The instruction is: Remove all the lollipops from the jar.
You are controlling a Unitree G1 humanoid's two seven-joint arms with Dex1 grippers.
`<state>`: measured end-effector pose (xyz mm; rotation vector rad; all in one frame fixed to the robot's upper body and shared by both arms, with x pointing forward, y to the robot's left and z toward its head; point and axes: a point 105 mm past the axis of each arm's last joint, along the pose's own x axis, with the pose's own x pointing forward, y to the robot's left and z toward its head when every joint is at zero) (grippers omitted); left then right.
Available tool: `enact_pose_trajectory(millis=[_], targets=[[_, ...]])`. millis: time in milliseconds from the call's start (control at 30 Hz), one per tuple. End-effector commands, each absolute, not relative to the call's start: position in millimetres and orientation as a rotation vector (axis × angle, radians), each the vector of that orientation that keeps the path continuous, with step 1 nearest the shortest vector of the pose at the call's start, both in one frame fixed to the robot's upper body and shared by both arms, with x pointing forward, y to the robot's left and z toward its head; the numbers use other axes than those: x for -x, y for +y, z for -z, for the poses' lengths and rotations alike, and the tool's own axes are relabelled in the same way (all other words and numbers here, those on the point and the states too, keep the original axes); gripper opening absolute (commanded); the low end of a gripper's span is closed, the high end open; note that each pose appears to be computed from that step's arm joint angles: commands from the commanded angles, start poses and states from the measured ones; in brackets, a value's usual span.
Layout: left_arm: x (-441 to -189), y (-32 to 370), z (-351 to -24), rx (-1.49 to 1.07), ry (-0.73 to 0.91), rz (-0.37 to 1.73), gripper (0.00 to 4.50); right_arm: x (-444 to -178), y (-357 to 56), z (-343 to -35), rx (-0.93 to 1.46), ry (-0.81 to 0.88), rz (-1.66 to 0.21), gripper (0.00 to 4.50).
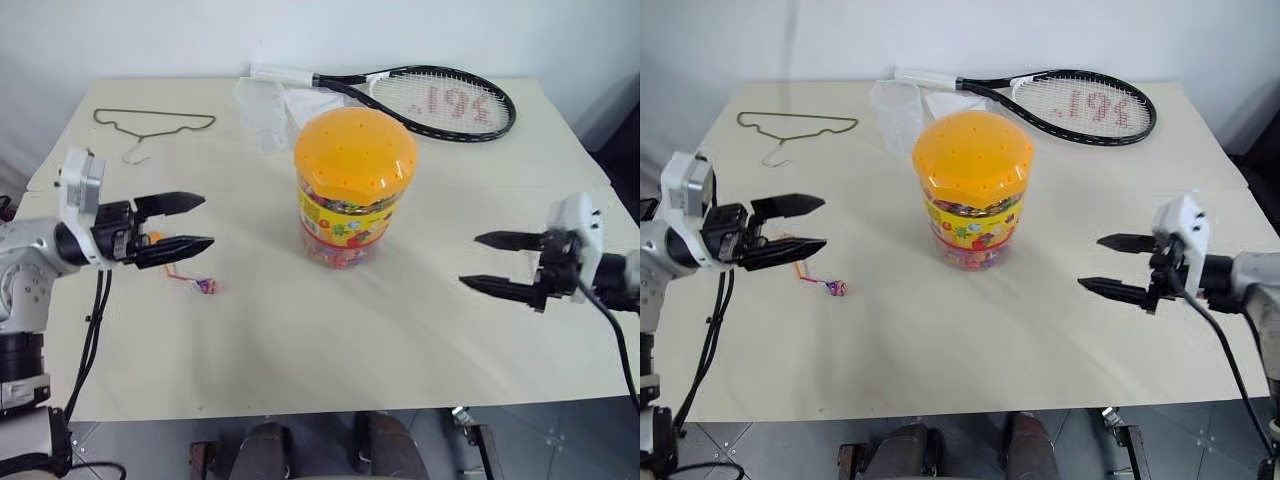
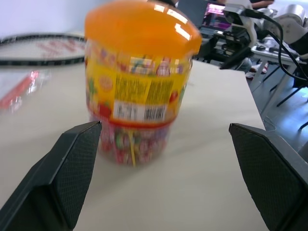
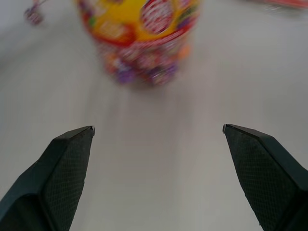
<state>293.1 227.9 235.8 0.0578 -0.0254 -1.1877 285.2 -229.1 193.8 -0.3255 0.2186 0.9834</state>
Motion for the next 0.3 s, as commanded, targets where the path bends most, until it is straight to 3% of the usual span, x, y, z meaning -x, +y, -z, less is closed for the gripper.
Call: enact_pose_trajectory(millis=[33,133,300], targets=[[-285.9,242.4,-244.6,-0.103,-0.052,1.132,4.50,-294.0,-239.4,-181.9,0.411,0.208,-0.946,4.47],[-277.1,255.9,-235.7,-0.083,-0.022,1.080,4.50,-307.9,-249.9,-175.7,0.461,0.141,-0.863,4.47],[-264.2,261.5,-232.8,-0.075,-0.032,1.052,4.50,-291.3,-233.2,-171.1,0.372,0.132,-0.968,4.47]])
